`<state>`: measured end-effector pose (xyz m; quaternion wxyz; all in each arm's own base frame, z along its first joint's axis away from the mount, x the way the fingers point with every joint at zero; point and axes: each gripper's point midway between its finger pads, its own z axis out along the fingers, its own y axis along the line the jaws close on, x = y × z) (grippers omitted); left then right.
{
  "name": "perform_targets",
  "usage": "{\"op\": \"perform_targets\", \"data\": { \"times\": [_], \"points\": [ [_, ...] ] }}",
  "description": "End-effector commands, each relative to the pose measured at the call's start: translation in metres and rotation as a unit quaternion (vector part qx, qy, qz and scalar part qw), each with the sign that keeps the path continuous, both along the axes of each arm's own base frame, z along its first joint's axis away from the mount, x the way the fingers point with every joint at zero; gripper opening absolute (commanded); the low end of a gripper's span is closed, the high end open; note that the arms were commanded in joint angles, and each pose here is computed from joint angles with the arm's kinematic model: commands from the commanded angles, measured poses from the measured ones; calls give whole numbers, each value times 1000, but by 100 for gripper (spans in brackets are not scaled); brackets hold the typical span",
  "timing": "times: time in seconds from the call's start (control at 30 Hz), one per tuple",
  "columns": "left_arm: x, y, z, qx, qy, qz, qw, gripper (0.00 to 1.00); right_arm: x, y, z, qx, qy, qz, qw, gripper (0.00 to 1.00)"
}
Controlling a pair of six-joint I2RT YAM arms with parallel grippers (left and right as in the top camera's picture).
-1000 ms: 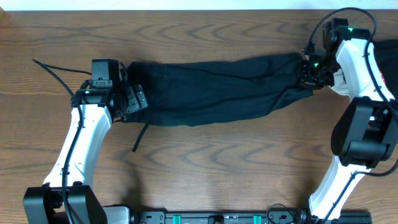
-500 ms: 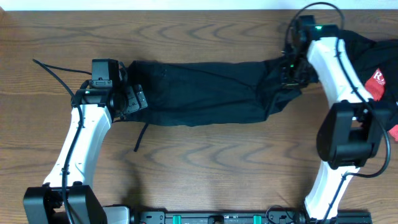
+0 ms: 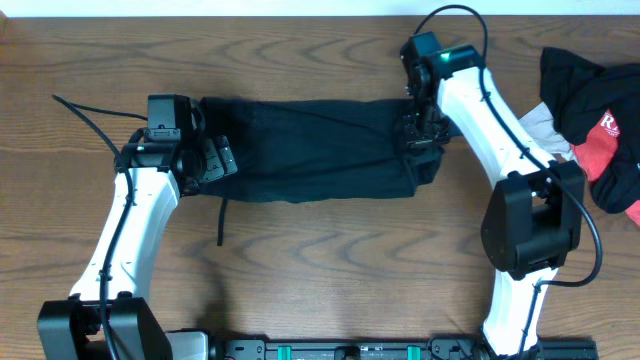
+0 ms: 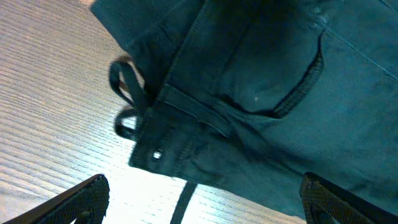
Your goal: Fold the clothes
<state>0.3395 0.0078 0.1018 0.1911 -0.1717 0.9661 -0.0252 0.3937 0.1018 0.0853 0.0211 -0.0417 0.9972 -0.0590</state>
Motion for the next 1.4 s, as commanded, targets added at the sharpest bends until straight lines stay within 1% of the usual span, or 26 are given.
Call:
{"op": "perform_targets", "data": {
  "times": [0.0,0.03,0.17,0.33,0.53,0.73,0.8,0.93,1.03,1.13,1.27,1.3,1.37],
  "points": [
    [-3,1,-7,6,10,0,1000,98,3,16,17,17,-28,-12,999,11],
    [-3,1,-7,6,10,0,1000,98,2,24,17,26,-28,-6,999,15],
    [-3,1,-7,6,10,0,1000,98,2,43,17,39,-35,12,999,17],
    [-4,1,-7,6,12,0,1000,98,1,69,18,49,-52,25,997,13],
    [-4,1,-7,6,12,0,1000,98,-3,99,16,57,-64,52,995,15],
    [-4,1,-7,6,12,0,1000,98,-12,126,-7,54,-51,72,995,16],
    [-4,1,-7,6,12,0,1000,98,-15,133,-19,49,-40,76,995,19],
    [-4,2,-7,6,12,0,1000,98,-18,140,-39,41,-28,76,996,18],
    [-4,2,-7,6,12,0,1000,98,-17,145,-41,46,-32,76,996,16],
    [-4,2,-7,6,12,0,1000,98,-14,151,-40,53,-43,77,995,19],
    [-4,2,-7,6,12,0,1000,98,-10,159,-40,62,-55,82,993,20],
    [-4,2,-7,6,12,0,1000,98,-10,163,-40,67,-57,84,993,22],
    [-4,2,-7,6,12,0,1000,98,-10,171,-39,76,-63,91,991,39]
  ]
}}
